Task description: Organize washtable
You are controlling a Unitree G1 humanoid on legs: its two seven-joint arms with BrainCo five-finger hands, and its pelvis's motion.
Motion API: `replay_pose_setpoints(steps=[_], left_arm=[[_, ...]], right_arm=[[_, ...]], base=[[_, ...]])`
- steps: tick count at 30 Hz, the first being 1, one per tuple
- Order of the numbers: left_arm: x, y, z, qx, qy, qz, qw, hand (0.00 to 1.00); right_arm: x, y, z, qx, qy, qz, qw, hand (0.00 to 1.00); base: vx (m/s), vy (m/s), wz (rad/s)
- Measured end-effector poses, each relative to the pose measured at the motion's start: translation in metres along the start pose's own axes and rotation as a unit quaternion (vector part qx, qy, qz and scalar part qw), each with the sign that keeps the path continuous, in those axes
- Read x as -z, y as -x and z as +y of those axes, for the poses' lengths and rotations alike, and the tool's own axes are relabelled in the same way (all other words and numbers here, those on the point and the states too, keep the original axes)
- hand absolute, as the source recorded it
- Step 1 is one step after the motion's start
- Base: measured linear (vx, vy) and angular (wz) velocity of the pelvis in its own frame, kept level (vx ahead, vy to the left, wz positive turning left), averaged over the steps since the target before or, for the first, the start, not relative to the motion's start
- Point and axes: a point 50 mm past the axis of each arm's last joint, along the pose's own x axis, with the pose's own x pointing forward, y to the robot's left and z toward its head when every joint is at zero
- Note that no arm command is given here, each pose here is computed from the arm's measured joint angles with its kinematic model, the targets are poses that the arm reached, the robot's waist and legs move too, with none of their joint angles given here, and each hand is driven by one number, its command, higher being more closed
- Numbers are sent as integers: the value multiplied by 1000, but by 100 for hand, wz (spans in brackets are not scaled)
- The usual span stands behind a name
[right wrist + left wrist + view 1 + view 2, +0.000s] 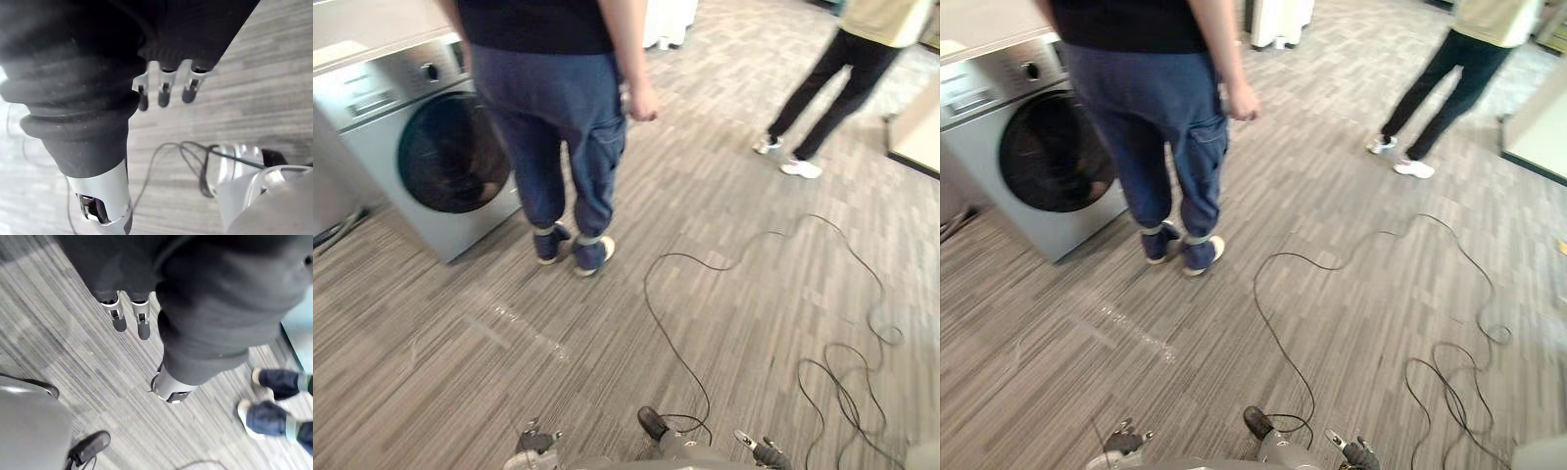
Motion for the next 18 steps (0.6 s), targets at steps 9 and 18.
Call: replay_pose_setpoints(steps=[9, 18], left_arm=[[9, 0, -4, 17, -9, 27, 999, 0], [20, 2, 13, -6, 10, 47, 999, 0]], right_arm=[[-10, -4, 1, 9, -3, -11, 1000, 0], [7, -3, -4, -3, 60, 40, 997, 0]], base=[[69, 37, -84], [38, 68, -21]])
